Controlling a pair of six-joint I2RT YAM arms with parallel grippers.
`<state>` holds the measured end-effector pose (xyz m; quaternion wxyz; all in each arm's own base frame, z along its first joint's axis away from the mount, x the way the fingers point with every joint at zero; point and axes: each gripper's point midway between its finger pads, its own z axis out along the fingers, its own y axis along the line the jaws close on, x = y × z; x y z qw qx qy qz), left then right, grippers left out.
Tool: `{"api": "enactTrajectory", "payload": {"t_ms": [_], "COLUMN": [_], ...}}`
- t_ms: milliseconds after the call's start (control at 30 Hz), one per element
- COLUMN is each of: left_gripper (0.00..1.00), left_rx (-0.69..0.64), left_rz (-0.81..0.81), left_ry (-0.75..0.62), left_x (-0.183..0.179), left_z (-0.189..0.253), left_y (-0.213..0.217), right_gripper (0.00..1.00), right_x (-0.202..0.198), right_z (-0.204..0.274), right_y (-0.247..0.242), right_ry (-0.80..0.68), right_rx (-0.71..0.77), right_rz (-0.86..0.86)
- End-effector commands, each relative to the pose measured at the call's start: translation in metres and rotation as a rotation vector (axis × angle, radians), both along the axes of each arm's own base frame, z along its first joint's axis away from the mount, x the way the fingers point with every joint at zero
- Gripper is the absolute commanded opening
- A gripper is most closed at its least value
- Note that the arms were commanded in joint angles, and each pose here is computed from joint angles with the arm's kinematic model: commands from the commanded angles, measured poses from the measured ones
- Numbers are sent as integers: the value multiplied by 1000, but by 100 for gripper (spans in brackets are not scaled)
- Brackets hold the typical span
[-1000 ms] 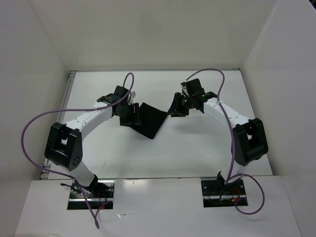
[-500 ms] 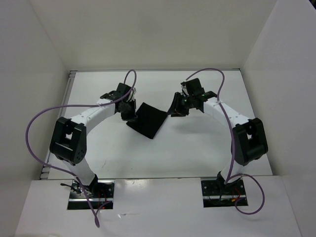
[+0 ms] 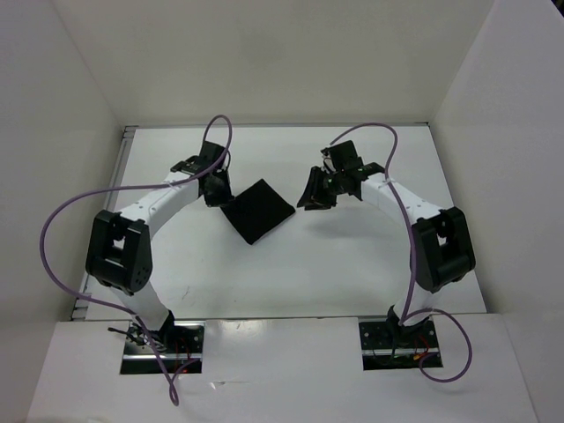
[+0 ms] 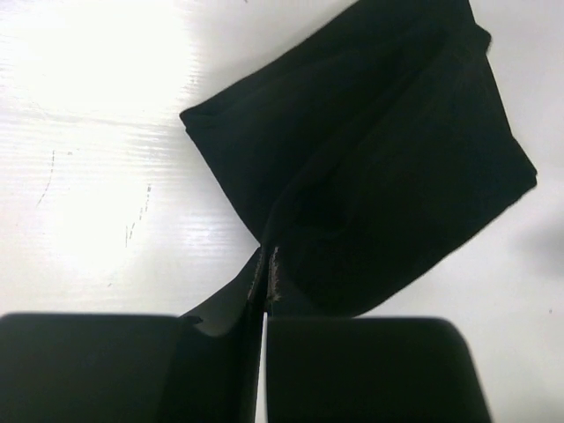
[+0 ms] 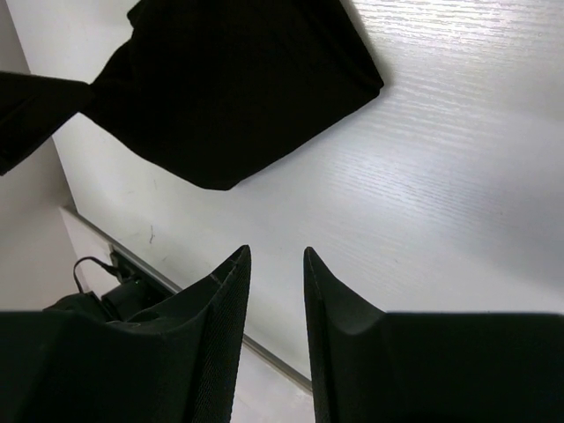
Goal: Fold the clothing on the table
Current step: Fold the skirt
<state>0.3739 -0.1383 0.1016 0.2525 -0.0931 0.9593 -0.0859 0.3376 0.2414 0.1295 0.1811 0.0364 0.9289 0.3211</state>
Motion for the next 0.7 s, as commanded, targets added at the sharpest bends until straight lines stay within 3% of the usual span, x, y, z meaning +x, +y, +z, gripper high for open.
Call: {"api": "enactTrajectory", "payload": {"t_ms": [0,67,300,667], "left_gripper": [0,0,0,0], "left_rx": [30,1,-38,-60], "left_rz": [89,102,149,227], "left_ry": [18,18,10,-48], "left_x": [5,11,35,76], "left_z": [-19,-27,-40,-45], "left_y": [10,8,9,31], "right_gripper": [35,25,7,4], "right_x": [8,5,7,31], "right_z": [9,7,-8,-50], "right_y": [9,16,51,83], "right_ry": [-30,-21,5,49], "right_rx": [12,9,-47,-43], "right_rz": [33,51,166,216]}}
